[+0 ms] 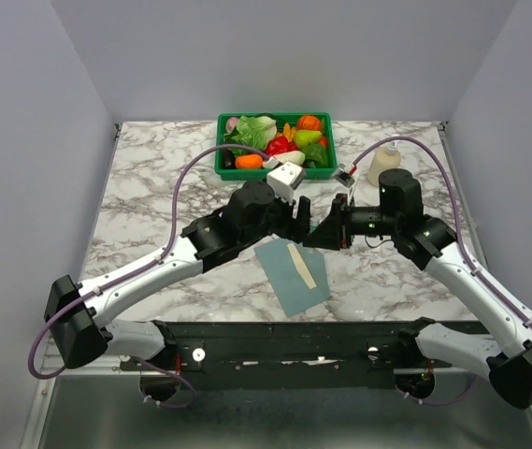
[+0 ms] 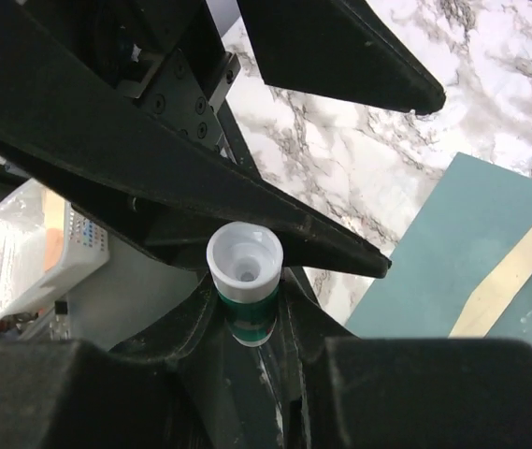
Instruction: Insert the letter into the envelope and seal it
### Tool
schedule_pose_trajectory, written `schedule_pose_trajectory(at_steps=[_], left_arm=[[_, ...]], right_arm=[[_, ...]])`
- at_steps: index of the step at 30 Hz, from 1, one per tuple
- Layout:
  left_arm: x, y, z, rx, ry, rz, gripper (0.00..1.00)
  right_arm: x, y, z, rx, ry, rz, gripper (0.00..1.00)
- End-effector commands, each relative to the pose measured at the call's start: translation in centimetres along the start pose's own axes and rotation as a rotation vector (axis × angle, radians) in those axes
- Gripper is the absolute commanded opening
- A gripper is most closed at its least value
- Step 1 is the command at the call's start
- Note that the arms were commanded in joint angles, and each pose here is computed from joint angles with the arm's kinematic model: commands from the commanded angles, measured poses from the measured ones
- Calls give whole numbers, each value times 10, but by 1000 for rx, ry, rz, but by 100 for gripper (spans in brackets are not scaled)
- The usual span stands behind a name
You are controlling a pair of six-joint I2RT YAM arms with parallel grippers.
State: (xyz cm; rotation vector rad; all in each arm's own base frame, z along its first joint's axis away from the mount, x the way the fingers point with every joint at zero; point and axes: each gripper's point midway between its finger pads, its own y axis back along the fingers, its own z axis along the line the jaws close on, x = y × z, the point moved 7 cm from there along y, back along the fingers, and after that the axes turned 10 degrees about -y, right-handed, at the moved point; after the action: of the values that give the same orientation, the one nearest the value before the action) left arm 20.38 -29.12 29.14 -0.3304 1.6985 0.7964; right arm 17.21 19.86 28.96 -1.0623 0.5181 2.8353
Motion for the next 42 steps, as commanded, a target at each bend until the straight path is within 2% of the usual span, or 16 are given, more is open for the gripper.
schedule_pose_trajectory(at_steps=[1, 6, 10, 13, 17, 18, 20, 21, 23, 24, 26, 27, 29, 30, 34, 42], left_arm=[[7, 21, 32, -163, 60, -54, 81], [38, 30, 66, -276, 121, -89, 88], [85, 18, 59, -177, 103, -100, 95], [105, 15, 50, -111, 75, -158, 98], [120, 16, 43, -57, 1, -252, 98], [113, 18, 40, -37, -13, -330, 98], [130, 19, 40, -14, -40, -333, 98], [125, 20, 40, -8, -60, -388, 98], [146, 15, 42, -2, -99, -361, 99], [139, 16, 41, -3, -139, -434, 99], [162, 14, 42, -6, -166, -415, 99], [154, 16, 42, -9, -187, -492, 99], [172, 8, 44, -12, -262, -460, 99], [165, 8, 44, -16, -280, -526, 99], [185, -20, 37, 60, -416, -466, 99], [181, -26, 32, 90, -466, -484, 99]], right_arm=[[3, 2, 0, 18, 30, -32, 1], [12, 1, -35, 240, -14, -120, 1], [23, -7, -68, 373, -59, -127, 1], [21, -10, -79, 393, -39, -208, 1], [18, -9, -83, 329, 135, -380, 1], [17, -9, -85, 315, 177, -422, 1], [15, -10, -86, 314, 208, -450, 1], [14, -12, -88, 311, 216, -453, 1], [10, -15, -91, 316, 216, -454, 1], [9, -17, -92, 313, 214, -458, 1], [11, -23, -98, 311, 198, -441, 1], [9, -24, -98, 305, 201, -445, 1], [12, -28, -101, 296, 192, -424, 1], [11, -29, -102, 296, 191, -423, 1], [13, -31, -105, 306, 199, -386, 1], [18, -32, -109, 316, 180, -363, 1]])
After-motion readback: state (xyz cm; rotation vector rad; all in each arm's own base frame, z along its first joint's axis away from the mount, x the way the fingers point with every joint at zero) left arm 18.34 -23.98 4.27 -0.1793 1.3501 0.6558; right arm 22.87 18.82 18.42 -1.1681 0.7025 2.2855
